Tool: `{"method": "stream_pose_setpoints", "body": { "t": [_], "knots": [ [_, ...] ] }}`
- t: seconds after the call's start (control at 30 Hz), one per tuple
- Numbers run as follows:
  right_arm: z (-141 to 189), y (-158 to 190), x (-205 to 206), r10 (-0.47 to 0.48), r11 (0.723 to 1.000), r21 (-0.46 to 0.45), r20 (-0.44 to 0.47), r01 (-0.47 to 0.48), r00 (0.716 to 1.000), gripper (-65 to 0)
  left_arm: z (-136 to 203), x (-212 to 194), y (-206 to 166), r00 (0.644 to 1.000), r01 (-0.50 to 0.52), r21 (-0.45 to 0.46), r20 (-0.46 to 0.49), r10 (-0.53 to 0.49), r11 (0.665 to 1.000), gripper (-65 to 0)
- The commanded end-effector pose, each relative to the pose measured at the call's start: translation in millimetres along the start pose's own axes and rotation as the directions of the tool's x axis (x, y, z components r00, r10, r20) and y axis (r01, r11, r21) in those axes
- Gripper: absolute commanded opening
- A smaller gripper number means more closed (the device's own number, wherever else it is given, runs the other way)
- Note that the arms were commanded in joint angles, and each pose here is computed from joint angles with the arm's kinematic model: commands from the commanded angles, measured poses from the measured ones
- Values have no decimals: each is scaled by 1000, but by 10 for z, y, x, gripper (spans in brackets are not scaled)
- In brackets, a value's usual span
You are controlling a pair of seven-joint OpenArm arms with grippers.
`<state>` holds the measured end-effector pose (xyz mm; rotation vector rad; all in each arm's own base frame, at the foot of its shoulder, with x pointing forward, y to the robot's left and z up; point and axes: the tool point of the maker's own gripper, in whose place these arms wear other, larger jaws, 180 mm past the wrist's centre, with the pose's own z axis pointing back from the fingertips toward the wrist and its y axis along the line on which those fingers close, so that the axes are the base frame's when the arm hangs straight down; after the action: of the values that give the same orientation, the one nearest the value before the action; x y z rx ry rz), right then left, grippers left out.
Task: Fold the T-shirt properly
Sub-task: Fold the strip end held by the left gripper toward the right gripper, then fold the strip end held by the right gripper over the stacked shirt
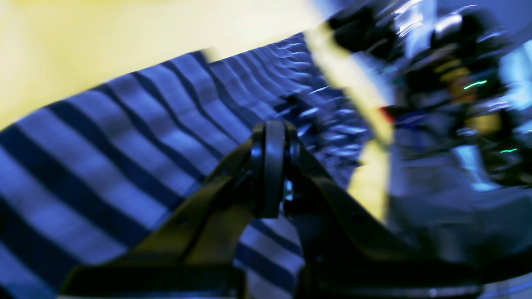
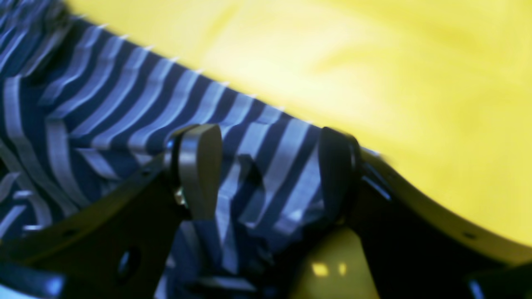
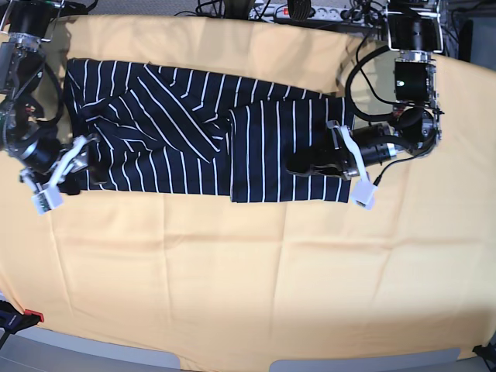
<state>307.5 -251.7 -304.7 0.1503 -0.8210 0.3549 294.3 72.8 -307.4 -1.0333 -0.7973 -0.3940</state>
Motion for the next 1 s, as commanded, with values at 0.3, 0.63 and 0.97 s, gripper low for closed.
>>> {"method": "stream_pose_setpoints", "body": {
  "t": [0.3, 0.63, 0.97],
  "knots": [
    [447, -627, -619, -278, 947, -181, -36, 267, 960, -258, 240, 0, 324, 993, 100, 163, -75, -88, 982, -650],
    [250, -334, -1062, -437, 899, -1, -53, 438, 898, -258, 364, -114, 716, 989, 84, 380, -145, -31, 921, -650],
    [30, 73, -1191, -478, 871, 85, -89, 484, 874, -258, 365, -132, 716, 988, 80, 381, -150, -24, 921, -650]
  ]
}}
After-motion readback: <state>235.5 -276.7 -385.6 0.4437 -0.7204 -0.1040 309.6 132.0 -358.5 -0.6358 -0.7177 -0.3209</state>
